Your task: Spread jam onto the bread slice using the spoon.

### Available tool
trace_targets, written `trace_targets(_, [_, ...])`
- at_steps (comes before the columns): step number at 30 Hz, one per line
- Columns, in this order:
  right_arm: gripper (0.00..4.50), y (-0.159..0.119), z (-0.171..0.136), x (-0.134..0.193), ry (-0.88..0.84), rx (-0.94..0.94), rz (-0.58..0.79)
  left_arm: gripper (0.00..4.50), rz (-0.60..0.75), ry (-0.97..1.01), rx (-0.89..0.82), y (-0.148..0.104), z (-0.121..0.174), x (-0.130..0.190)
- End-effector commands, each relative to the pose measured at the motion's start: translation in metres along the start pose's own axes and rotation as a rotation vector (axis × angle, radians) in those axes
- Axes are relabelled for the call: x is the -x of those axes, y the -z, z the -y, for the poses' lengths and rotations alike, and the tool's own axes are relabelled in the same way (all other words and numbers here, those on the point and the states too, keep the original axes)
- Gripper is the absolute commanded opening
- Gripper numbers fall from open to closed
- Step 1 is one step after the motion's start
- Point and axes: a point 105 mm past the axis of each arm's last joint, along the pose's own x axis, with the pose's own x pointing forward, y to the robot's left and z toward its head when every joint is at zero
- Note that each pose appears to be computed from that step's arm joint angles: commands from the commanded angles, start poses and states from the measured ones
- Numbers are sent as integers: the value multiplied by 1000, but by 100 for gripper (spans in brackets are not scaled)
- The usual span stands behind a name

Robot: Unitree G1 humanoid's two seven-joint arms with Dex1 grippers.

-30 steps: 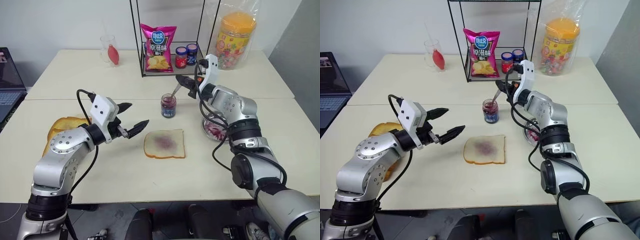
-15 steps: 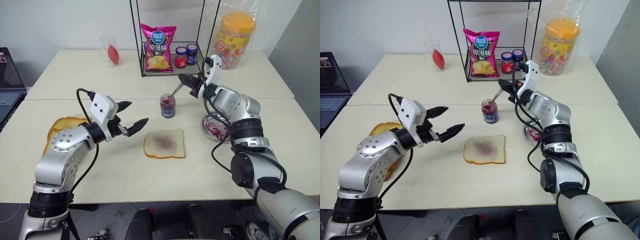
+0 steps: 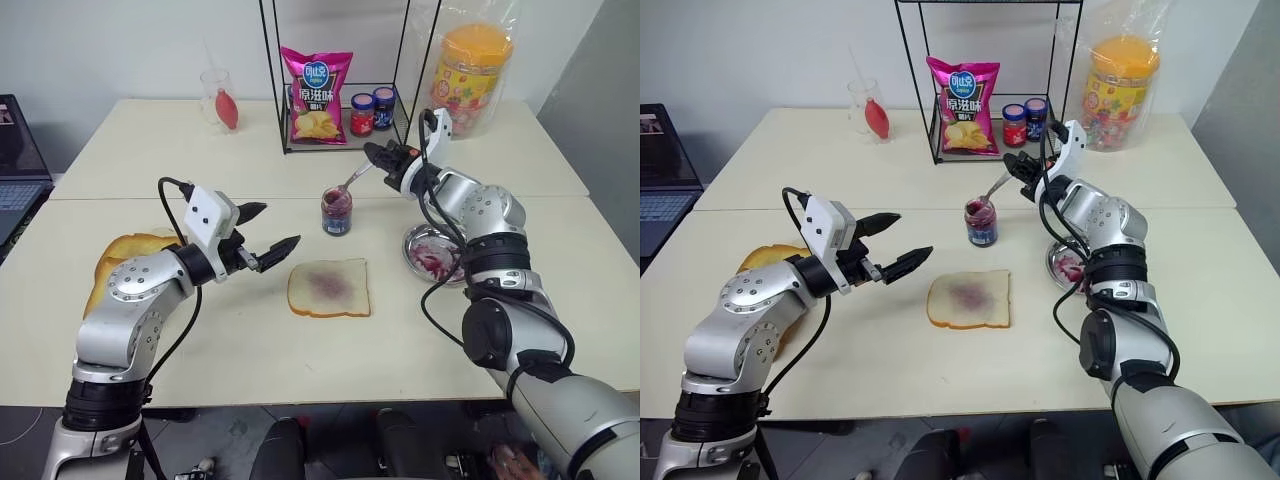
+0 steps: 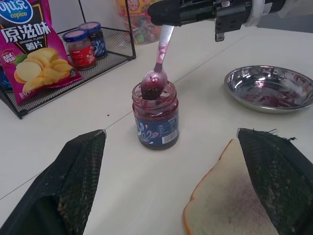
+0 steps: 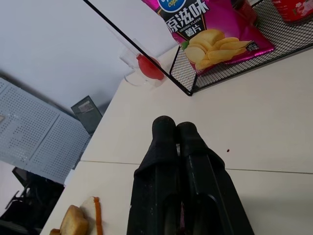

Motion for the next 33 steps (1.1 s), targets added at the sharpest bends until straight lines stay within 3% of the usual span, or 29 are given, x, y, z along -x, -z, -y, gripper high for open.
trace_targets(1, [1, -21, -12, 2, -42, -29, 56, 450, 53, 25, -18, -14, 4, -2])
trace_targets(33, [1, -22, 1, 11, -23, -204, 98, 450, 71, 66, 3, -24, 5, 0])
